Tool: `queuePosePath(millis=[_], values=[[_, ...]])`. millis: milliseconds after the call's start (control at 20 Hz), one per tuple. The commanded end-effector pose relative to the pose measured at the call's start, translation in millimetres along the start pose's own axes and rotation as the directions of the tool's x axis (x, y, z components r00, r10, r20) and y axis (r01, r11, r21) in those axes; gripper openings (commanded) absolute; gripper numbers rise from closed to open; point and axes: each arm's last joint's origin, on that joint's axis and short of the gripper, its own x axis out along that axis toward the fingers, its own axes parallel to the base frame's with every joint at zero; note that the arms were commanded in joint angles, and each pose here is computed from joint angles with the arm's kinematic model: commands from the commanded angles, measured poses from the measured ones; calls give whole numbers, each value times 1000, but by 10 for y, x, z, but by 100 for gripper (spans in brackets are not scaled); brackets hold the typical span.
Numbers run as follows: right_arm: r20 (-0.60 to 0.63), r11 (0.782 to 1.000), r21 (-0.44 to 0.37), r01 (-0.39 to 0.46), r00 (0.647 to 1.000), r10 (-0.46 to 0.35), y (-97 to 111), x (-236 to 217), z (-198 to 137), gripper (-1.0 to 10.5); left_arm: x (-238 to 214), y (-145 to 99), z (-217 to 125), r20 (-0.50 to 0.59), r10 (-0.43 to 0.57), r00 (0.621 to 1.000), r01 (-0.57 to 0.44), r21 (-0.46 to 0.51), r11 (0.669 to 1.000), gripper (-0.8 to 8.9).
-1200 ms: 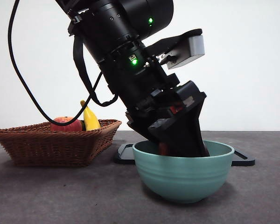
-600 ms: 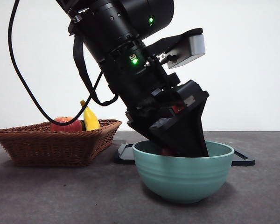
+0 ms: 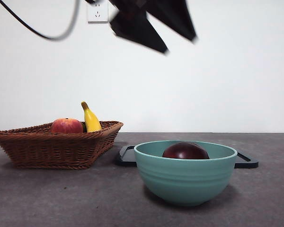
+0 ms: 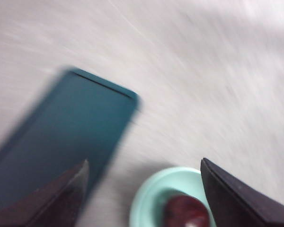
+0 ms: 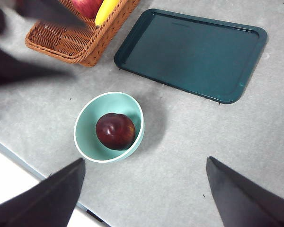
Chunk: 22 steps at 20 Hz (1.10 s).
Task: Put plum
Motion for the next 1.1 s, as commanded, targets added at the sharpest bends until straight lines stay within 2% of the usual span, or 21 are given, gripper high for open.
queuePosePath(millis=[50, 200, 350, 500, 750, 950, 1100], values=[[14, 1000, -4, -3, 1000, 3, 18, -28, 37, 410, -359, 116, 135, 91, 65, 994, -59, -70, 996, 382], [15, 1000, -4, -1, 1000, 1, 18, -28, 37, 410, -855, 260, 94, 121, 148, 982, -130, -146, 981, 382], [15, 1000, -4, -1, 1000, 1, 18, -28, 38, 410, -1304, 295, -10, 140, 153, 978, -125, -190, 974, 379], [16, 1000, -5, -1, 1000, 1, 17, -28, 40, 410, -1571, 311, -177, 126, 175, 977, -141, -238, 961, 379], [23, 1000, -9, 0, 1000, 0, 17, -28, 48, 410, -1562, 226, -667, 73, 58, 996, -31, -327, 944, 379], [24, 1000, -9, 0, 1000, 0, 12, -20, 57, 410, -1420, 84, -1013, 57, -126, 990, 138, -385, 912, 378], [13, 1000, -3, -1, 1000, 1, -3, 5, 68, 410, -1393, 53, -1097, 16, -166, 986, 157, -412, 897, 377]])
